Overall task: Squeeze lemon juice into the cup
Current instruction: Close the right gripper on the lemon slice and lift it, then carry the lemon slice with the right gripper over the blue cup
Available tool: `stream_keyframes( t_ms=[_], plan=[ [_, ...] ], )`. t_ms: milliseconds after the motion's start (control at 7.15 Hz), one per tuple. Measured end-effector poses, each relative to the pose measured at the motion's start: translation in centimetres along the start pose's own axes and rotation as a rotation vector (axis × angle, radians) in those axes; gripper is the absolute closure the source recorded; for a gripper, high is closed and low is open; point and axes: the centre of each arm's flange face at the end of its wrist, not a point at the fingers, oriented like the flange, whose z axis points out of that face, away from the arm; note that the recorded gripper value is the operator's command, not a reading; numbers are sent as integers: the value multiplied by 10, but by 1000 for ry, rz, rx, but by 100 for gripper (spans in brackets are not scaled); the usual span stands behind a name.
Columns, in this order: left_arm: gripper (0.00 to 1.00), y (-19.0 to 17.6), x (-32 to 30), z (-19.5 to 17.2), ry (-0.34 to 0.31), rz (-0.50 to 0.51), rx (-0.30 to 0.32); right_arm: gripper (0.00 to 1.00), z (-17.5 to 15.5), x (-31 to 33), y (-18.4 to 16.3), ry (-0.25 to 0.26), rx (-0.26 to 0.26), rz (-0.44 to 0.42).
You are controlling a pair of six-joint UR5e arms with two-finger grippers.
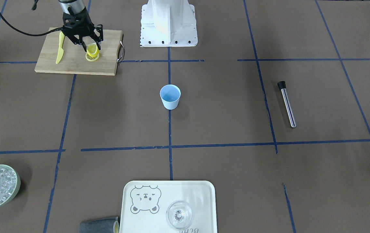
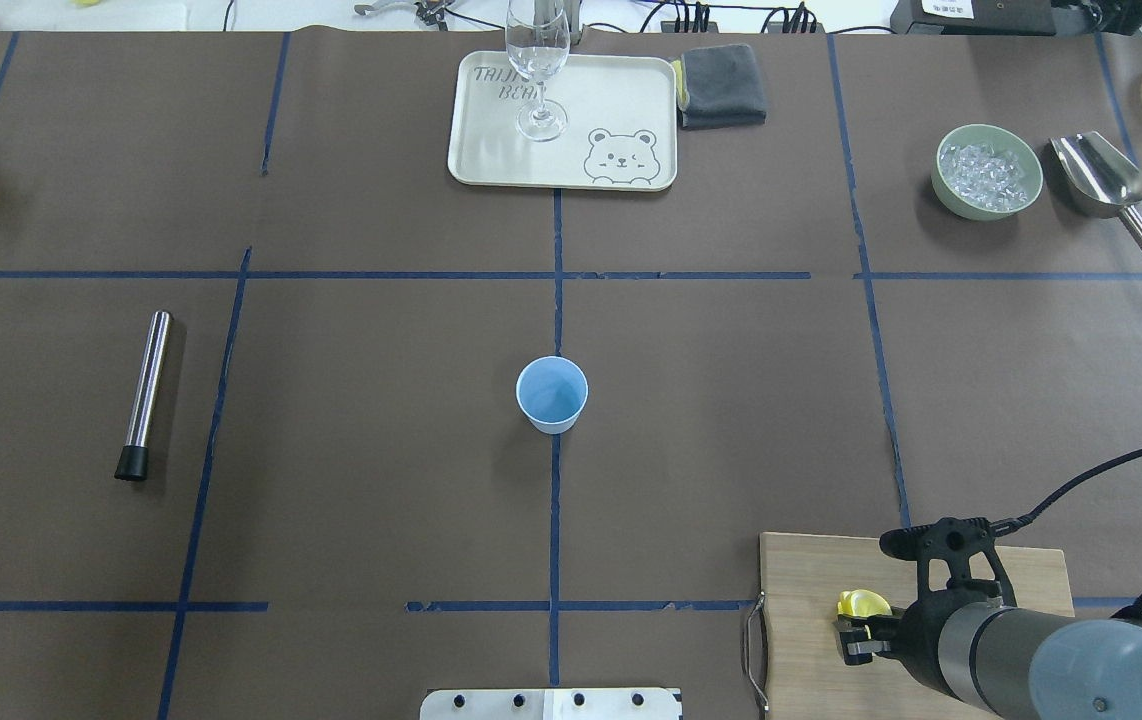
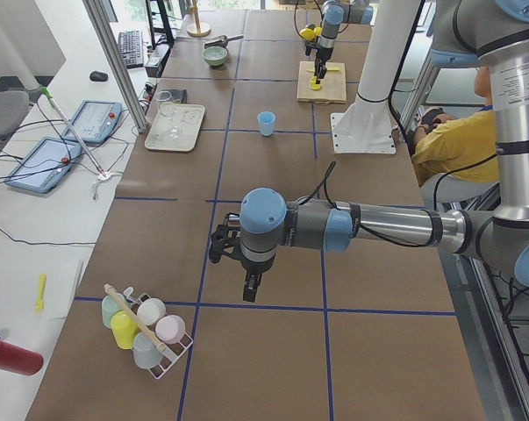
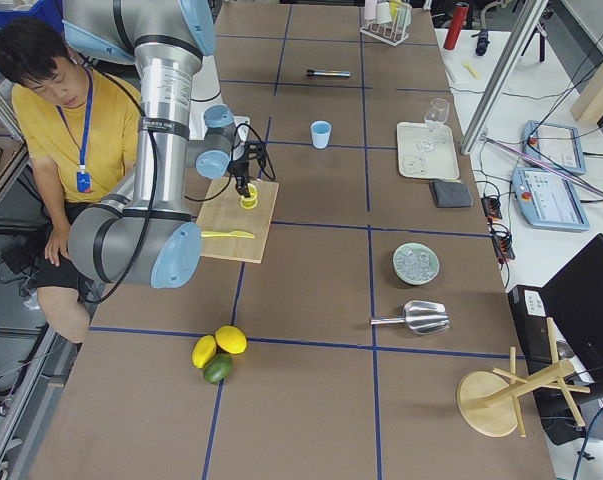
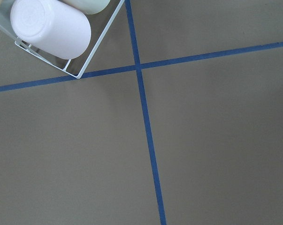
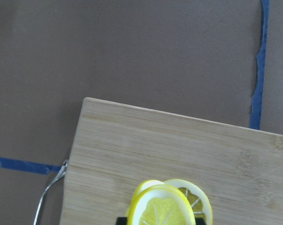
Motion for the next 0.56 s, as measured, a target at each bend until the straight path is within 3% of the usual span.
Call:
stream_keyframes(
  t_ms=[559],
  plan=[
    [0, 3, 0, 1, 0, -3, -3, 88, -15, -32, -19, -40, 24, 24]
  ],
)
